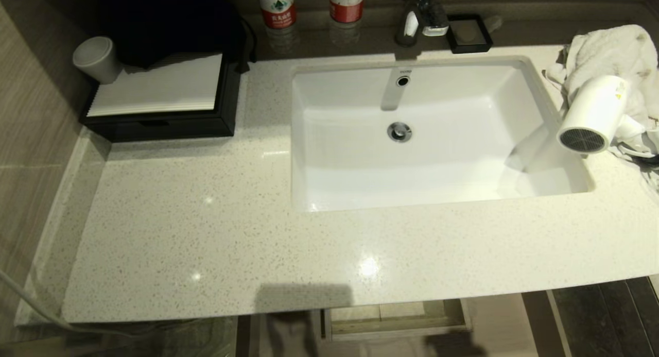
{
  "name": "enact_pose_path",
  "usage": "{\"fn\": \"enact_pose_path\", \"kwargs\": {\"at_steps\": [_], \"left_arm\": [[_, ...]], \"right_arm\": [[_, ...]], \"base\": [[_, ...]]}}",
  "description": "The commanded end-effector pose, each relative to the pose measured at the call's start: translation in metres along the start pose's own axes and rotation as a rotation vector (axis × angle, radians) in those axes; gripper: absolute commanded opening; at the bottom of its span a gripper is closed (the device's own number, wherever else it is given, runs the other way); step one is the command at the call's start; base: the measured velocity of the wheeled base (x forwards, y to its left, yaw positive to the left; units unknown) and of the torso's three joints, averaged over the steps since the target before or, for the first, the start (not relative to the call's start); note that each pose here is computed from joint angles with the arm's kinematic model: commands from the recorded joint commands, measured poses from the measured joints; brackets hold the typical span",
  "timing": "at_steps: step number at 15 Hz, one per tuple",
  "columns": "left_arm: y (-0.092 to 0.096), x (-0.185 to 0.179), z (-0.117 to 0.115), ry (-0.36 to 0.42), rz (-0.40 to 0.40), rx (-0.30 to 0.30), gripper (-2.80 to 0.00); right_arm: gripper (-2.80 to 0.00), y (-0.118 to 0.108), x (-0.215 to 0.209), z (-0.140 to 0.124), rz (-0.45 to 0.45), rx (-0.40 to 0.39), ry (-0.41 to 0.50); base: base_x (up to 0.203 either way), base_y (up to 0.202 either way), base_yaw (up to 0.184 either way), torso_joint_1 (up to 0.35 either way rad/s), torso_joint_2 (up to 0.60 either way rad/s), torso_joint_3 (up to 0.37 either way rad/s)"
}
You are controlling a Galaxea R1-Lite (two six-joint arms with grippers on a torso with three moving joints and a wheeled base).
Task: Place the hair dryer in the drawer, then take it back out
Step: Pick up the hairdryer
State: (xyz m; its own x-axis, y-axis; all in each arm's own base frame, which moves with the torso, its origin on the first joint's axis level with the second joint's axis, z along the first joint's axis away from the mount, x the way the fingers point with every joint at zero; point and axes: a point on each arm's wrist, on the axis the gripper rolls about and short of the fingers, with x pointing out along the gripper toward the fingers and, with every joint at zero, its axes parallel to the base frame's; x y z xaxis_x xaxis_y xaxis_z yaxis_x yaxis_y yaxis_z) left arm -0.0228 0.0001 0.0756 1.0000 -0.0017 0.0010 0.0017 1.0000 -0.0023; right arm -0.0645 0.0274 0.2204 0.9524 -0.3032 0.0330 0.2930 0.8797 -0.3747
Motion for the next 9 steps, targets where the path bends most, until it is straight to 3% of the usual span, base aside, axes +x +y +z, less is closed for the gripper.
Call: {"fn": "enact_pose_path", "kwargs": {"at_steps": [1, 7, 9], "left_arm": [[0.0, 0.0, 0.0, 0.001, 0.0, 0.0, -2.8], [0.0, 0.0, 0.0, 0.001, 0.0, 0.001, -2.8], [0.0, 0.0, 0.0, 0.001, 0.0, 0.0, -2.8]], "right_arm": [[-2.8, -0.002, 0.007, 0.004, 0.014, -0.001, 0.03], [-2.8, -0.024, 0.05, 0.05, 0.042, 0.004, 0.135], [-2.8, -0.034, 0.072, 0.067, 0.013, -0.052, 0.177]], "base": [[0.0, 0.0, 0.0, 0.217, -0.21, -0.003], [0.0, 0.0, 0.0, 0.033, -0.04, 0.001], [0.0, 0.0, 0.0, 0.0, 0.0, 0.0]]}}
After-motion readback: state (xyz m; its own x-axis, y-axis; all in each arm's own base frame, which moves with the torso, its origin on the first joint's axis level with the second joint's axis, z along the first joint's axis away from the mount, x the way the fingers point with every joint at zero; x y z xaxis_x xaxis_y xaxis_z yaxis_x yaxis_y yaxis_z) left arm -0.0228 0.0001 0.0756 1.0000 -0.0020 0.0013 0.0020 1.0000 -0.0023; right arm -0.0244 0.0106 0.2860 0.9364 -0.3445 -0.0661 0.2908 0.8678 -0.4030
